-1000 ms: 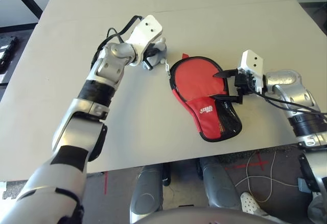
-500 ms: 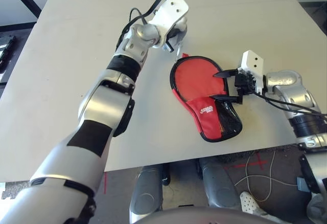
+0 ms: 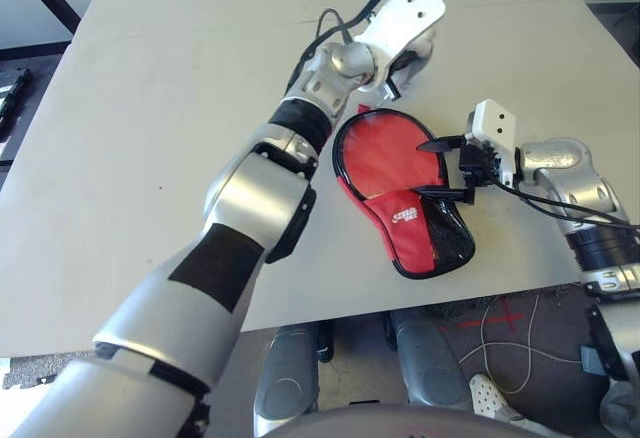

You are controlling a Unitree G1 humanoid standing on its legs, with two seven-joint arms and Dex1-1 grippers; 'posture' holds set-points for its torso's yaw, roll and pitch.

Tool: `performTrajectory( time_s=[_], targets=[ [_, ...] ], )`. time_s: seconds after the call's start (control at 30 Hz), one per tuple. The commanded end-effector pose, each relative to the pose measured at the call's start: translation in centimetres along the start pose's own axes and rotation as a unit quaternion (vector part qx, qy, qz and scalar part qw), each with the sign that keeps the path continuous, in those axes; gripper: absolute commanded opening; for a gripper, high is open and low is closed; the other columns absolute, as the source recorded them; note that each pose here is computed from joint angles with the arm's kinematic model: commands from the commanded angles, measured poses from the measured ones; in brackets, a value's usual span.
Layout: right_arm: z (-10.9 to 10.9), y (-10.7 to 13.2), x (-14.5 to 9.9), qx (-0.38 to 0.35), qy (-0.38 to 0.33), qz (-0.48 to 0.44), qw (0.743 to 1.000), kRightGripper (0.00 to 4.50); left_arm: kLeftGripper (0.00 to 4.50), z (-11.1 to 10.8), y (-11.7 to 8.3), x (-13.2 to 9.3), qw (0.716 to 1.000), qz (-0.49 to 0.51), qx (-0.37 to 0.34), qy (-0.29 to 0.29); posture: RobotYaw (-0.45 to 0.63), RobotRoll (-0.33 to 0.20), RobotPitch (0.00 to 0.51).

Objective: Store the ping-pong paddle in its case and zip it.

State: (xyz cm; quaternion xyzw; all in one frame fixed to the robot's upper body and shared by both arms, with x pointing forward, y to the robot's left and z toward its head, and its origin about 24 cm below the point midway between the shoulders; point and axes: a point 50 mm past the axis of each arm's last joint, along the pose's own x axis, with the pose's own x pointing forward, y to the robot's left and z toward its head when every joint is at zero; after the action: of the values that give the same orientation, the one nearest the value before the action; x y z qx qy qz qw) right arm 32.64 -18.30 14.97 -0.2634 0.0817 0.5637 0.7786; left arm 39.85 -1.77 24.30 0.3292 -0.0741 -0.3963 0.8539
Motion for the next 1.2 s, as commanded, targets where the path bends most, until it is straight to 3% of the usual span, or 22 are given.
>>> performTrajectory(
  time_s=[0.03,0.17,0.2,0.33,0.57,0.77,0.9,1.07,1.2],
  targets=[
    [-2.5,1.6,1.2,0.033,0.053,0.03,0.998,4.5,0.21,2.4,-1.4,0.8,0.998,-0.036,0.002,-0.046,-0.13,0.0,0.273],
    [-2.6,1.8,1.2,0.035,0.053,0.028,0.998,4.5,0.21,2.7,-2.7,1.2,0.995,-0.07,-0.026,-0.061,-0.13,0.0,0.272],
    [-2.7,1.8,1.3,0.036,0.053,0.028,0.998,4.5,0.95,3.1,-2.8,1.2,0.994,-0.074,-0.031,-0.068,-0.13,0.0,0.27],
    [-2.9,1.9,1.4,0.037,0.053,0.028,0.998,4.5,2.17,4.6,-1.9,1.0,0.993,-0.066,-0.034,-0.088,-0.12,0.0,0.259],
    [-2.9,1.9,1.6,0.035,0.052,0.026,0.998,4.5,4.45,5.7,2.3,-1.0,0.995,-0.025,-0.014,-0.1,-0.11,0.0,0.238],
    [-3.1,2.1,1.8,0.035,0.053,0.028,0.998,4.5,4.49,5.1,5.3,-3.1,0.995,0.0,-0.005,-0.1,-0.1,0.0,0.22],
    [-3.2,2.3,1.9,0.035,0.053,0.028,0.998,4.5,4.49,2.8,6.7,-5.2,0.997,0.003,0.007,-0.075,-0.1,0.0,0.21],
    [-3.3,2.6,2.0,0.035,0.05,0.025,0.998,4.5,4.49,-0.9,5.9,-8.0,0.999,-0.009,-0.015,-0.045,-0.1,0.0,0.208],
    [-3.4,2.7,2.1,0.039,0.049,0.024,0.998,4.5,4.49,-4.1,3.6,-10.8,0.998,-0.031,-0.053,-0.012,-0.1,0.0,0.211]
  ],
)
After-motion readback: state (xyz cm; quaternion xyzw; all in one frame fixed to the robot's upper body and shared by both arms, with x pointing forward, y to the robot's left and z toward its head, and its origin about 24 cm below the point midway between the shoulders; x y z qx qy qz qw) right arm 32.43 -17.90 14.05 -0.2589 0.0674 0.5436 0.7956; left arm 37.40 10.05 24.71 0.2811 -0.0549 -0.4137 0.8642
